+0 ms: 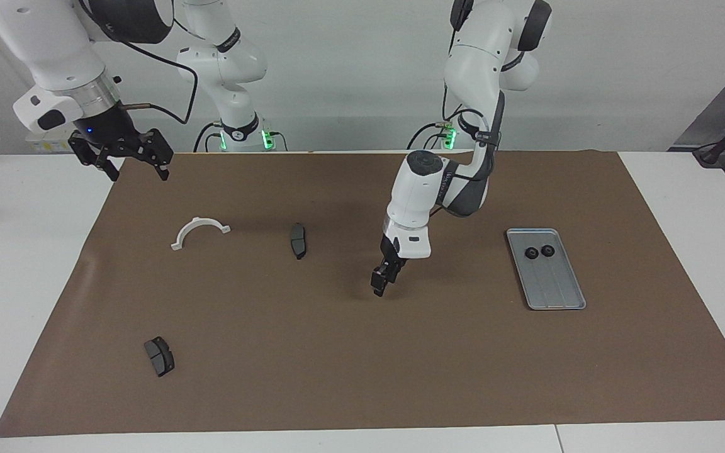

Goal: Place bearing gear from tray to pile

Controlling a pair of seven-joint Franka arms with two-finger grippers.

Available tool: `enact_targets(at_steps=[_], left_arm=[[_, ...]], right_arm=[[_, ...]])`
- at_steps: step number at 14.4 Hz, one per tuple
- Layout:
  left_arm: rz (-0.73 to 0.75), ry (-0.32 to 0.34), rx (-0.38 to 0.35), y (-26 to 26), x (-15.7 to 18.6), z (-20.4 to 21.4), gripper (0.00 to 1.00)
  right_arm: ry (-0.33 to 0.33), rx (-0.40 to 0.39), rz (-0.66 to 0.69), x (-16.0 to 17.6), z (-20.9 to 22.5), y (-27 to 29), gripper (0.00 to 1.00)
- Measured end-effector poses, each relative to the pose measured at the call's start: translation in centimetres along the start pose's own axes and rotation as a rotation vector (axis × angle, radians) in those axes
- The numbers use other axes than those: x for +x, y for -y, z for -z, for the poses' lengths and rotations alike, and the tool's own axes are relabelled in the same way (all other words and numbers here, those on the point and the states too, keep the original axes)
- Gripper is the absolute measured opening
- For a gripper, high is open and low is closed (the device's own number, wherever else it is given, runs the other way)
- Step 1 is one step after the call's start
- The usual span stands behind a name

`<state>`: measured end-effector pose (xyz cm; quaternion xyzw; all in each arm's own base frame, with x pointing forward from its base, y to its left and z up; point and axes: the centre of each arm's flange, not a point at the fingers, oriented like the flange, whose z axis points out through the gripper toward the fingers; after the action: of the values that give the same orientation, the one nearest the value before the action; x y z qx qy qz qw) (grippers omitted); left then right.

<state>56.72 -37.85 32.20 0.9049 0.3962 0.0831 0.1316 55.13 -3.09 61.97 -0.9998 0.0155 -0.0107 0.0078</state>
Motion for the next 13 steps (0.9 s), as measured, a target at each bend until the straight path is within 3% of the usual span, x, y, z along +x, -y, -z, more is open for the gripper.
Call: enact_targets(at_steps=[2,3,8,13], left_arm=[[-0.015,-0.023,0.047,-0.3,1.1,1.8,0.95],[-0.023,-0.035,0.073,-0.3,2.4,3.7,1.00],[-0.149,-0.028,0.232,4.6,14.2,13.7,1.00],[-0.120,0.044,0.372,14.4,25.9,15.0,1.00]], right_arm=[[0.000,0.000,0.000,0.0,0.0,0.0,1.00],[0.000,0.000,0.000,0.0,0.0,0.0,1.00],[0.000,0.000,0.000,0.0,0.0,0.0,1.00],[0.000,0.000,0.000,0.0,0.0,0.0,1.00]])
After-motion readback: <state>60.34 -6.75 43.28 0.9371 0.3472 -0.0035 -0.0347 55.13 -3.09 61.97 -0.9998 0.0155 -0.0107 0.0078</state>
